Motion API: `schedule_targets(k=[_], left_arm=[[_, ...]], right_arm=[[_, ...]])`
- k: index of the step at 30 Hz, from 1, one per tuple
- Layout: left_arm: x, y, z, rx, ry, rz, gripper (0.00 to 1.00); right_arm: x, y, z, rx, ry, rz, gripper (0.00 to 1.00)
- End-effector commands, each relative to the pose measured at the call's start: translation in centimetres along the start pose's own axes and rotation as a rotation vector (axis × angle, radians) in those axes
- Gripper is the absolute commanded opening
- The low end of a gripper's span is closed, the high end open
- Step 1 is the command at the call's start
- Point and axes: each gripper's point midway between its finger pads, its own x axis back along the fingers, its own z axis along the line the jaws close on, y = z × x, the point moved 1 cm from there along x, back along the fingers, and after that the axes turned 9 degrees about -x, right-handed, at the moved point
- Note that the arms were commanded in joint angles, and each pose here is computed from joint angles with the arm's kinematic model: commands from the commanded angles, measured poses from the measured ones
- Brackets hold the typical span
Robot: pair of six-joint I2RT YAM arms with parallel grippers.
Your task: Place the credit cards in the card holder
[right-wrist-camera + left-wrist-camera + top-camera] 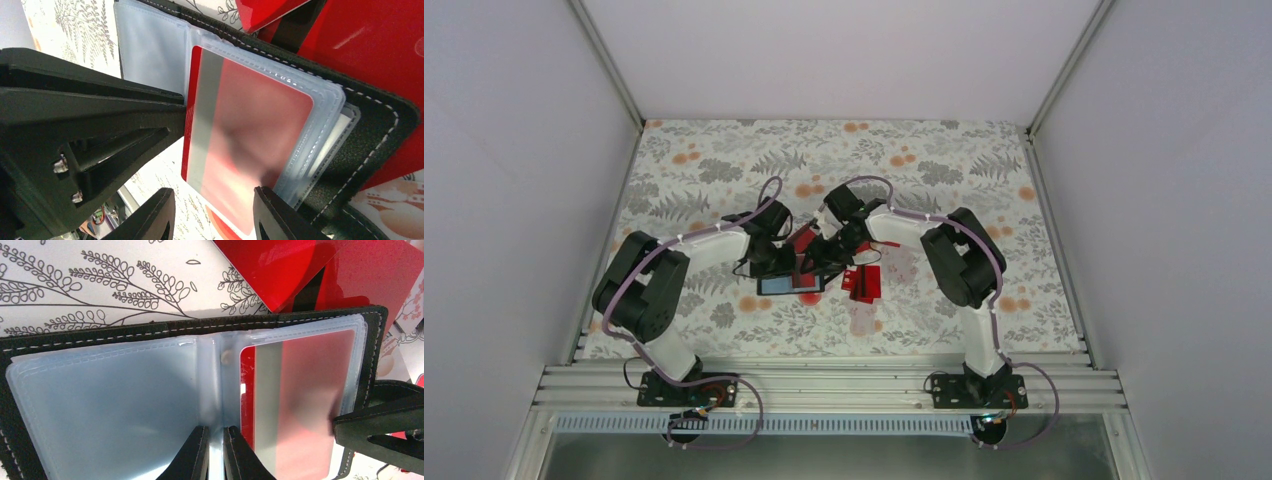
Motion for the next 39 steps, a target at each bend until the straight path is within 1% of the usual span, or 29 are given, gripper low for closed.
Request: schedule_targets(k=[1,11,18,23,34,39], left_arm=[[-1.5,-2.8,1.6,0.004,0.046,0.095,0.1],[-1.5,-2.8,1.7,-0.002,0.049,0.097,0.1],[-1.5,-2.6,1.6,-0.003,0.051,0.097,0.1],[-1.5,-2.6,1.6,-0.003,0.05,0.099,0.1],[-1.7,-2.6,1.6,-0.002,0.048,0.104,0.1],[-1.8,-2.6,1.6,-0.001,0.046,0.107,0.1]], right_arm=[[-0.5,-0.6,-2.6,-0.054,-0.118,-0.012,0.41],[0.5,-0.5,-2.4,-0.058,-0.169,-0.032,0.41],[0.1,0.0,-1.8,-0.051,-0.153,-0.025,0.41],[-0.3,0.2,-1.9,-0.062,-0.183,-0.015,0.41],[-1.2,0.4,0.5,0.0,-0.087,0.011,0.4],[-1.3,0.4,1.1,0.02,-0.074,0.016,0.4]])
